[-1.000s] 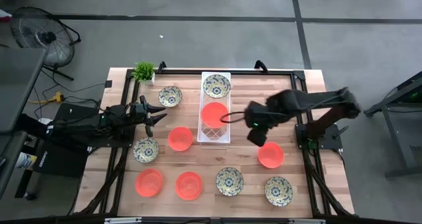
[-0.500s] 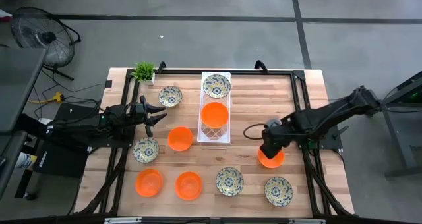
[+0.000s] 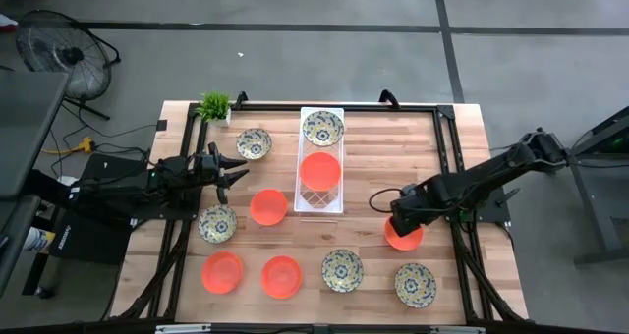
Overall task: Pick & Place Mini bowls
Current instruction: Stack the orange bowl on top of the orange bowl on the shelf
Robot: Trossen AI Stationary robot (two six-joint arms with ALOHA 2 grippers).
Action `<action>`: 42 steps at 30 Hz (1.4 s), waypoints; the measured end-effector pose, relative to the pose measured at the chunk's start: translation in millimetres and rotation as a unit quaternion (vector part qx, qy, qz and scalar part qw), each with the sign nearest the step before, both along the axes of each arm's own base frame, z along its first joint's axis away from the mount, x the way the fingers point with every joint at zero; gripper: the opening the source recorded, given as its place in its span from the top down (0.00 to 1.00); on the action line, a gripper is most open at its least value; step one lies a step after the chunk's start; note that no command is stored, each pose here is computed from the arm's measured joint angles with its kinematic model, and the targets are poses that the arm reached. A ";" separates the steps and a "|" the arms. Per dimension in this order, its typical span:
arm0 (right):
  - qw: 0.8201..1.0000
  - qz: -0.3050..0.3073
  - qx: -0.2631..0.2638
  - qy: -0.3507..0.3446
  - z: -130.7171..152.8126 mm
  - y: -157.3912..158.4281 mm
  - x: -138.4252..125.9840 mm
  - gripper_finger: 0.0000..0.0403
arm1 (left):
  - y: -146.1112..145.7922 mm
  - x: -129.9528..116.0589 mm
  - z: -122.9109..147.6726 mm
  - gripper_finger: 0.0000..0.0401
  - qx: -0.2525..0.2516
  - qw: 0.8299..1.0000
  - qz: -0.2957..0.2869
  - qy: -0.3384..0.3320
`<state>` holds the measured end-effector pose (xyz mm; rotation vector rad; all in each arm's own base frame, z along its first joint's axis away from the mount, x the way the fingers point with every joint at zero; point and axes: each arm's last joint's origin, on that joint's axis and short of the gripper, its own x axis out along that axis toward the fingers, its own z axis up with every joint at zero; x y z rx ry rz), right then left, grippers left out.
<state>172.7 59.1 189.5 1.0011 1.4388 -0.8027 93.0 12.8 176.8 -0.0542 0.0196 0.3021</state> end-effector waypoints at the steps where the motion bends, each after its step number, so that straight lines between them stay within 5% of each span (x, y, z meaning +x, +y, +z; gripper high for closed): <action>1: 1.000 -0.003 -0.001 0.003 -1.3 -0.3 -0.8 0.71 | 0.0 0.0 0.0 0.68 0.000 1.000 0.000 0.000; 17: 1.000 -0.022 0.015 0.003 -28.3 -2.0 -8.6 0.71 | 0.0 0.0 0.0 0.68 0.000 1.000 0.000 0.000; 42: 0.999 0.003 0.026 -0.021 -20.4 -3.2 -13.4 0.73 | 0.0 0.0 -0.1 0.68 0.000 1.000 0.000 0.000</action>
